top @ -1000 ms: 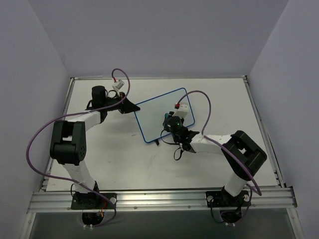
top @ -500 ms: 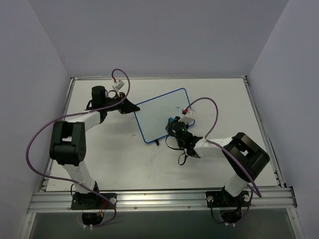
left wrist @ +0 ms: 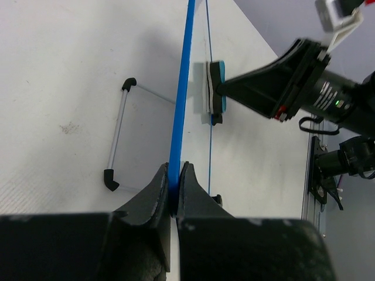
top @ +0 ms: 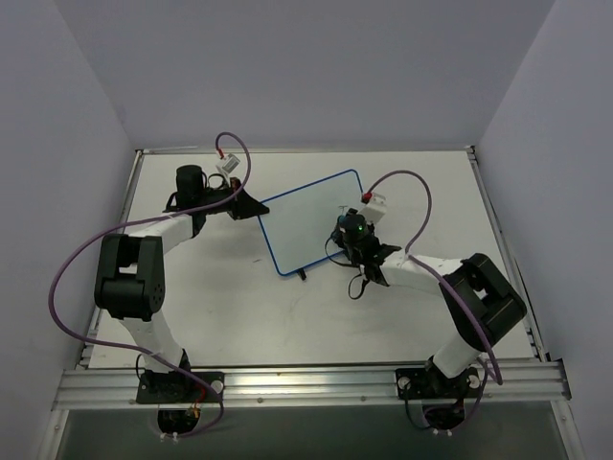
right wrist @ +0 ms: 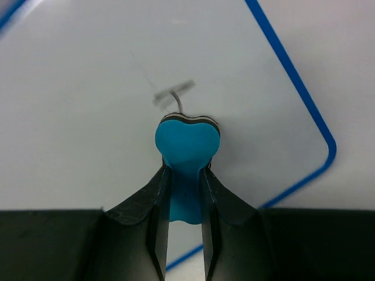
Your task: Erase the whiteboard
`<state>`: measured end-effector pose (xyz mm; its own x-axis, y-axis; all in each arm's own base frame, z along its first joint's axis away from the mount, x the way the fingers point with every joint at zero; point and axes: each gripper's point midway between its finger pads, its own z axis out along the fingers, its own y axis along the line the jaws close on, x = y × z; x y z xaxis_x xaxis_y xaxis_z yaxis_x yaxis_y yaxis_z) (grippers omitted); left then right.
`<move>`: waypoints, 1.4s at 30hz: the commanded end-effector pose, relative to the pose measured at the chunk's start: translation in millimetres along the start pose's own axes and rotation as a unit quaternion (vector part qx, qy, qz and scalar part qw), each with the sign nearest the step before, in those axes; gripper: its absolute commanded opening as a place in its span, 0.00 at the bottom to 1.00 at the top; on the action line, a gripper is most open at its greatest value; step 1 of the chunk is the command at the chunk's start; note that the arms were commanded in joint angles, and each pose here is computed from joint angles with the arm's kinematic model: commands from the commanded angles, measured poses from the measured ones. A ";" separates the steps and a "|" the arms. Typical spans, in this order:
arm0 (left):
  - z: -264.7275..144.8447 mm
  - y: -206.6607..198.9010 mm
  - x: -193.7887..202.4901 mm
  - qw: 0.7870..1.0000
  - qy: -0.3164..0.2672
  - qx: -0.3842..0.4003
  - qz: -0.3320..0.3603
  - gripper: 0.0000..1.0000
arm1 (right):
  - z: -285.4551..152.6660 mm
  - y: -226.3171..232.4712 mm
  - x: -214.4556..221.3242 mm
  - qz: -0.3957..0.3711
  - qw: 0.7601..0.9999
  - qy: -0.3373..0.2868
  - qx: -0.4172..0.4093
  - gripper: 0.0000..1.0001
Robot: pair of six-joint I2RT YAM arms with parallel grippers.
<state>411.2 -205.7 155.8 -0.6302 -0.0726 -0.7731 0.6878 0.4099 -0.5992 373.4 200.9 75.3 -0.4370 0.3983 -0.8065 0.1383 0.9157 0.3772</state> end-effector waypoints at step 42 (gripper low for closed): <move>-2.5 20.4 -3.3 0.993 -0.005 -0.051 0.109 0.02 | 13.1 115.1 -2.3 -0.048 0.992 -0.004 -0.113 0.00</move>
<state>411.0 -201.3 151.1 -0.6495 -0.0744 -0.7567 0.6627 0.4326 -0.6114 418.7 261.4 127.9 -0.3703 0.3488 -0.8609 -0.0193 0.9237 0.3826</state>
